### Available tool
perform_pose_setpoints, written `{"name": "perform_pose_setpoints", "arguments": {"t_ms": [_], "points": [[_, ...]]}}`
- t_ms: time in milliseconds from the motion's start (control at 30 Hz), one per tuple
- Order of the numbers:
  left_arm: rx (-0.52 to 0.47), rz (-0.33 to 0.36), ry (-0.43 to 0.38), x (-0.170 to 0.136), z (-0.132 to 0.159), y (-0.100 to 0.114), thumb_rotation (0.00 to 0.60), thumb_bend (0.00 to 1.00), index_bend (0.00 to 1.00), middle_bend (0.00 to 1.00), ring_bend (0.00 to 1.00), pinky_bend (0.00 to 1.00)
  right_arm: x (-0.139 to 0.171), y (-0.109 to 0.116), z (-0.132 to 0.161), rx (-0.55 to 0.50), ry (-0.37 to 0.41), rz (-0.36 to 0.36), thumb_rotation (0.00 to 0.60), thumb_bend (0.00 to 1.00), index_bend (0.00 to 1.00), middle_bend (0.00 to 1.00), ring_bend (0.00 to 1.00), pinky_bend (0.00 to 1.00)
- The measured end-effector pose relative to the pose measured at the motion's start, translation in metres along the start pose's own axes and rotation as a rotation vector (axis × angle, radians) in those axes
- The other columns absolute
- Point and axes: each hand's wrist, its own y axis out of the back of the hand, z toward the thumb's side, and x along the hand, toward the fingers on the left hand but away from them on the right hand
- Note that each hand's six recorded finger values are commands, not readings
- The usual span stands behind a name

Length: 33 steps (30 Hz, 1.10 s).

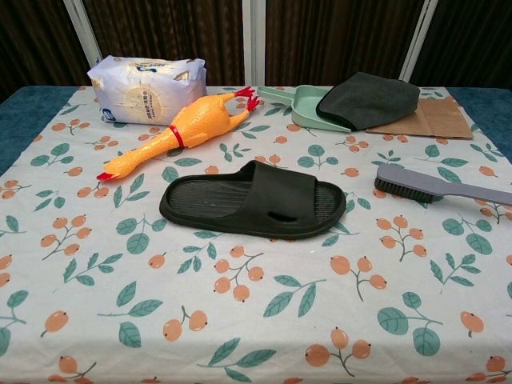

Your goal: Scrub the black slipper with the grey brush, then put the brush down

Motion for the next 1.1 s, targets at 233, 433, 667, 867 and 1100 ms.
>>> {"name": "perform_pose_setpoints", "arguments": {"t_ms": [233, 433, 667, 867, 1100], "points": [[0.000, -0.002, -0.004, 0.000, 0.002, -0.001, 0.600, 0.06, 0.12, 0.12, 0.03, 0.16, 0.001, -0.003, 0.001, -0.003, 0.011, 0.016, 0.600, 0.03, 0.08, 0.22, 0.17, 0.24], [-0.007, -0.006, -0.008, 0.000, 0.003, -0.002, 0.600, 0.06, 0.12, 0.12, 0.03, 0.16, -0.010, -0.020, 0.011, 0.006, 0.035, 0.088, 0.600, 0.01, 0.02, 0.17, 0.14, 0.22], [-0.020, -0.010, -0.002, -0.002, 0.001, -0.003, 0.600, 0.06, 0.12, 0.12, 0.03, 0.16, -0.045, -0.073, 0.031, 0.050, 0.060, 0.253, 0.600, 0.00, 0.00, 0.10, 0.05, 0.15], [-0.023, -0.021, 0.001, -0.002, 0.000, -0.005, 0.600, 0.06, 0.12, 0.12, 0.03, 0.16, -0.079, -0.114, 0.034, 0.114, 0.056, 0.303, 0.600, 0.00, 0.00, 0.09, 0.05, 0.15], [-0.022, -0.034, 0.009, -0.002, -0.001, -0.008, 0.600, 0.06, 0.12, 0.12, 0.03, 0.16, -0.107, -0.150, 0.040, 0.158, 0.058, 0.351, 0.600, 0.00, 0.00, 0.09, 0.05, 0.15]]}}
